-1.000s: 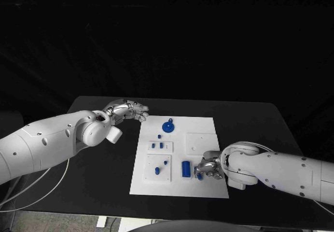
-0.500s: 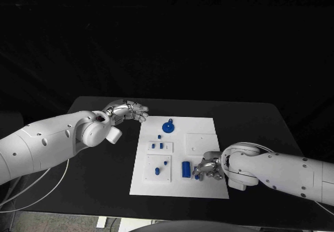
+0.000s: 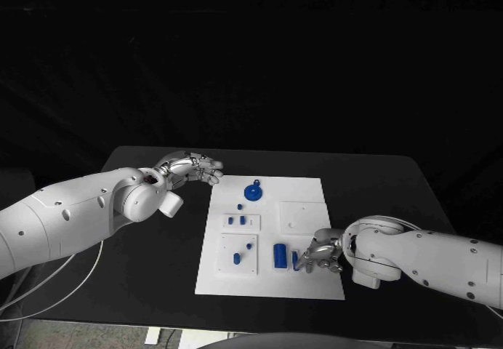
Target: Assemble the parts on the task board
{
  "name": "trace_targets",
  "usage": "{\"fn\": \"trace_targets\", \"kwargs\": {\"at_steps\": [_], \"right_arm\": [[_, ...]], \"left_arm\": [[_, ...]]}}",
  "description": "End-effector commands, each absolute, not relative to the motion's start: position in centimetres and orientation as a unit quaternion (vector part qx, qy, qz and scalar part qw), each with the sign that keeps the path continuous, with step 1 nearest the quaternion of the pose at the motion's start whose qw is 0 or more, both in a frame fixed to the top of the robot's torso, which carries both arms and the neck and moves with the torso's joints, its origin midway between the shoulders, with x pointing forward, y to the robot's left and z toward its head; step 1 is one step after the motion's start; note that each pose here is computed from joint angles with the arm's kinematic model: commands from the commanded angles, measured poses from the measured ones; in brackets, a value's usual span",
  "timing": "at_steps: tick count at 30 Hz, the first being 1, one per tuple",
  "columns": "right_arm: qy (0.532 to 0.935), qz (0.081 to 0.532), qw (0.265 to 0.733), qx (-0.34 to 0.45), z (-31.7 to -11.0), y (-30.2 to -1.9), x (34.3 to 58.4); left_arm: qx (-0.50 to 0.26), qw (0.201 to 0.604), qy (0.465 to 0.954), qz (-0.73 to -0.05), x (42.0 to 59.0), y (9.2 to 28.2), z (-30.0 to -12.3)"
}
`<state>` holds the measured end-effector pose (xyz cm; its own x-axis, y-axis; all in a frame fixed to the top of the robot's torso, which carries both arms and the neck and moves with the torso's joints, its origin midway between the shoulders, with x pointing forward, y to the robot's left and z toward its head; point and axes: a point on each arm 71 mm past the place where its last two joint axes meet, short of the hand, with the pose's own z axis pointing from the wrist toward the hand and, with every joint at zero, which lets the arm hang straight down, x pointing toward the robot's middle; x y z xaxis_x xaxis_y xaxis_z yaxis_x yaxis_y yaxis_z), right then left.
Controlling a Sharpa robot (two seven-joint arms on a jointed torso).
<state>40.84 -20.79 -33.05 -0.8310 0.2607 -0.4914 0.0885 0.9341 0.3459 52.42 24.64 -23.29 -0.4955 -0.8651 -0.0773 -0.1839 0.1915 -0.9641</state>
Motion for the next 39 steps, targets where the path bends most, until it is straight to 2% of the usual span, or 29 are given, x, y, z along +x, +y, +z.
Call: {"fn": "trace_targets", "kwargs": {"at_steps": [1,27,39], "right_arm": [[0.944,0.179,0.261,0.097,-33.07,-20.54,40.56],[0.948,0.164,0.262,0.079,-33.6,-19.65,40.41],[0.942,0.158,0.282,0.095,-33.62,-20.07,40.84]], "left_arm": [[-0.371,0.329,0.698,-0.517,52.38,24.47,-23.2],[-0.37,0.327,0.699,-0.517,52.37,24.38,-23.23],[-0.37,0.327,0.699,-0.516,52.38,24.42,-23.24]]}}
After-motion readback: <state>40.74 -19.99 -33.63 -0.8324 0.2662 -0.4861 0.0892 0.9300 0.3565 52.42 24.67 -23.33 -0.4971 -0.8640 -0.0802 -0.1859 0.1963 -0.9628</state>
